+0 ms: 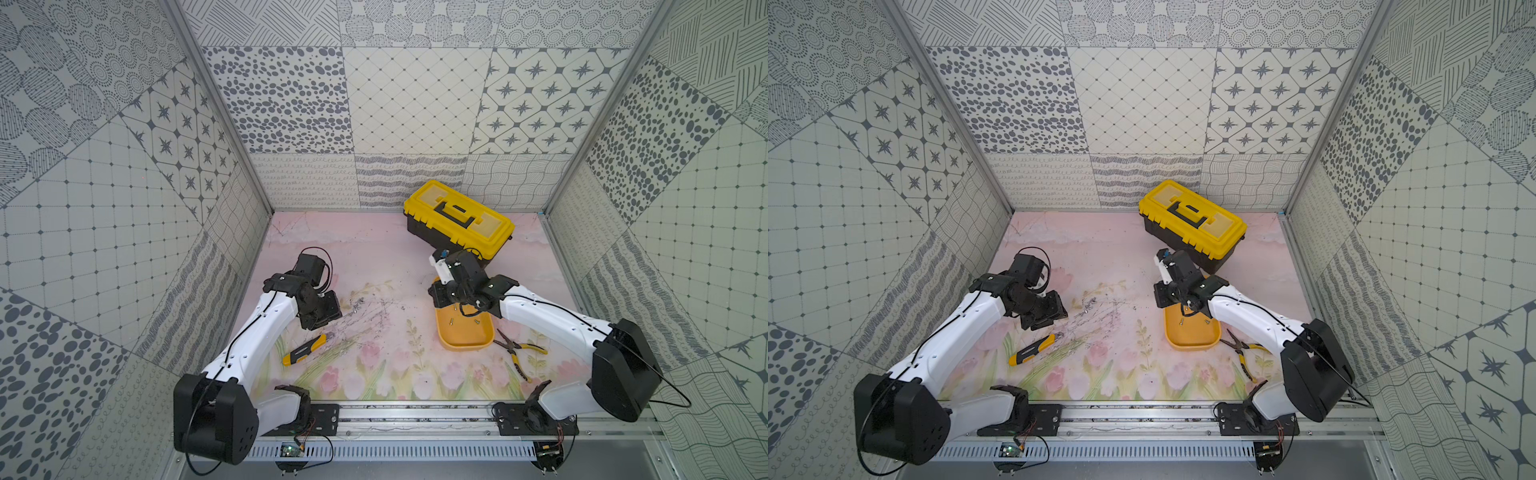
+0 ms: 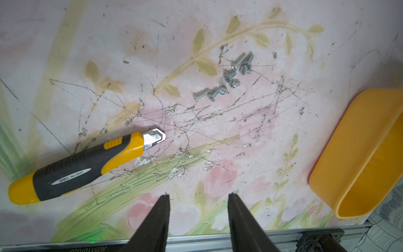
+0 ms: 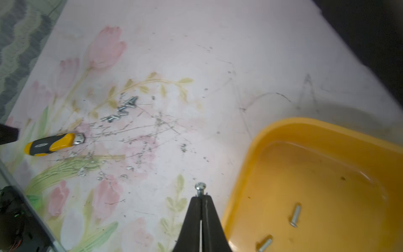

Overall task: Put the screws on the desktop into the storage box
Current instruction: Place the screw in the storage box.

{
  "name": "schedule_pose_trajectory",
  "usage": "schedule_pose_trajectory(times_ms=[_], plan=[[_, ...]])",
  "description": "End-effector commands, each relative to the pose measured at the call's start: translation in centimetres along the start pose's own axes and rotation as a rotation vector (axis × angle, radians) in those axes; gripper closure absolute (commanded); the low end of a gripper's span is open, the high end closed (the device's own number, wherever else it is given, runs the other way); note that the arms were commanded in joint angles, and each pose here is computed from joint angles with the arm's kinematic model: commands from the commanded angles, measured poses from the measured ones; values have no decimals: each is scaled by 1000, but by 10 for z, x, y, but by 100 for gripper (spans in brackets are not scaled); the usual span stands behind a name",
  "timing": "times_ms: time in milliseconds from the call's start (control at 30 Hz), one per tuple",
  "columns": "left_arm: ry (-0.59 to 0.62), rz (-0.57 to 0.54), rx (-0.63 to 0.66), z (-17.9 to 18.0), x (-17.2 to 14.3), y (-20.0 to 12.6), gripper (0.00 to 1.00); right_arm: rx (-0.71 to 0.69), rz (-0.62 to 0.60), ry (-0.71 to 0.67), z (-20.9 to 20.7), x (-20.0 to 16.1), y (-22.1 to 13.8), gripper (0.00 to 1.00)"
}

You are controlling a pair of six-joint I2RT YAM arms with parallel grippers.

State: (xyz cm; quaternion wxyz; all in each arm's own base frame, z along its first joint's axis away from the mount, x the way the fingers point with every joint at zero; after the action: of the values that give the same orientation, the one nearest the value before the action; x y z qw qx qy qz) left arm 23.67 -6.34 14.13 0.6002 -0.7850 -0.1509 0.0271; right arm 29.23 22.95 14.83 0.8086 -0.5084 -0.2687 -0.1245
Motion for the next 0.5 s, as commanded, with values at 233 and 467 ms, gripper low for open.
schedule_pose_trajectory(times_ms=[233, 467], plan=[[71, 194, 79, -7, 11, 42, 56, -144, -14, 162, -74, -27, -15, 57], [99, 215, 163, -5, 27, 46, 57, -78, -41, 146, -63, -21, -17, 41]])
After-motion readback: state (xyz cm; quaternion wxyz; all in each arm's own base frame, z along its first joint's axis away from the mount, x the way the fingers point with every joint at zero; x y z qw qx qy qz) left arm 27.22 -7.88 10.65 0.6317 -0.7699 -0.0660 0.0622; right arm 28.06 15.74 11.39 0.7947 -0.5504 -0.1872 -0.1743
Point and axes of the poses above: each gripper's point midway between its finger pads, its own y axis out along the fingers, its own z axis along the line the jaws close on, x = y × z, the point moved 2 cm from there along -y, back along the fingers, and after that the axes turned 7 degrees about y, right-handed, at the moved point
